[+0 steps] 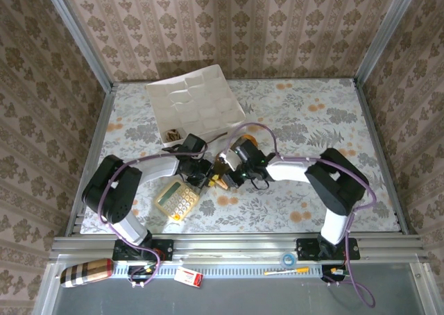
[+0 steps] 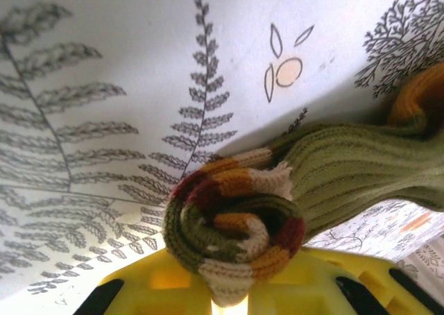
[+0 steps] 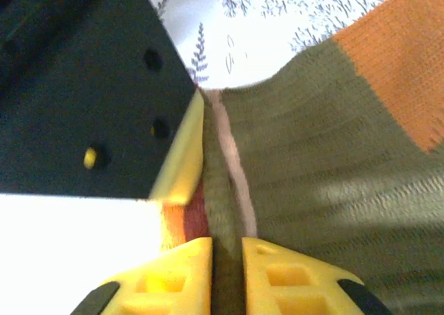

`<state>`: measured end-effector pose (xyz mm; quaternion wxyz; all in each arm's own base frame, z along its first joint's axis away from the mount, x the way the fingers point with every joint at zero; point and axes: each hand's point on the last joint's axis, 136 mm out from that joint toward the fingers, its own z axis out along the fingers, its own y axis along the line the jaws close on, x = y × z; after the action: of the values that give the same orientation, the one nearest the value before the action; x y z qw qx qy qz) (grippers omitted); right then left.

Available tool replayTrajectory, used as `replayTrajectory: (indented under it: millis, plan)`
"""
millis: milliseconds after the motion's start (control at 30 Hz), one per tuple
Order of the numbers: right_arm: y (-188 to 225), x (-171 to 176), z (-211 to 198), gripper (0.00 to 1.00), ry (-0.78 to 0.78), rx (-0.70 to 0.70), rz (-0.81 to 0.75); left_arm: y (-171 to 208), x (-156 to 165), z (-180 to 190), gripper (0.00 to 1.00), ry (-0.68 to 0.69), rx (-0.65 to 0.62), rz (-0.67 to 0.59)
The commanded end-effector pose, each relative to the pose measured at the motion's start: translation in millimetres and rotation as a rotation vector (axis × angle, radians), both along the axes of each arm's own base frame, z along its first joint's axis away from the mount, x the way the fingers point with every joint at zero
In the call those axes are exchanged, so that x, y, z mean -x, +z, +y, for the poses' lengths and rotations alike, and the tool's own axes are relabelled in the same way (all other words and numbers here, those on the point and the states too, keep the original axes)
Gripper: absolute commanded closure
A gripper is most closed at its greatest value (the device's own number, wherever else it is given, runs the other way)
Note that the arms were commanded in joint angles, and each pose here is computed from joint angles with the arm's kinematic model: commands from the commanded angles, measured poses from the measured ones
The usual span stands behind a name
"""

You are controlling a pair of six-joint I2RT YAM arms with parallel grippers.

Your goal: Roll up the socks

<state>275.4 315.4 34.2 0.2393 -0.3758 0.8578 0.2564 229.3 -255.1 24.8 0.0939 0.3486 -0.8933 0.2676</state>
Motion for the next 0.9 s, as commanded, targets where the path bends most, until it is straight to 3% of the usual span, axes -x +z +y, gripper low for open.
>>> replayTrajectory:
  millis: [0,100,300,567,667,800,867]
  plan:
    - [25,6,-11,0.64,0.028,-0.019,-0.19,-41,47,41,0.89,0.018,-0.215,0.21]
    - [45,11,-15,0.56,0.059,0.016,-0.348,-39,48,42,0.9,0.013,-0.229,0.217]
    - [40,32,-2,0.52,0.233,0.229,-0.56,-33,45,37,0.9,0.003,-0.219,0.217]
    - [20,16,21,0.52,0.313,0.414,-0.693,-28,41,34,0.9,-0.007,-0.21,0.212]
    - [6,10,22,0.56,0.313,0.465,-0.682,-26,40,33,0.89,-0.005,-0.201,0.207]
    - [-13,5,12,0.79,0.263,0.51,-0.599,-15,35,34,0.86,0.001,-0.184,0.178]
    - [-23,10,4,0.89,0.243,0.509,-0.529,-5,29,34,0.79,0.012,-0.164,0.145]
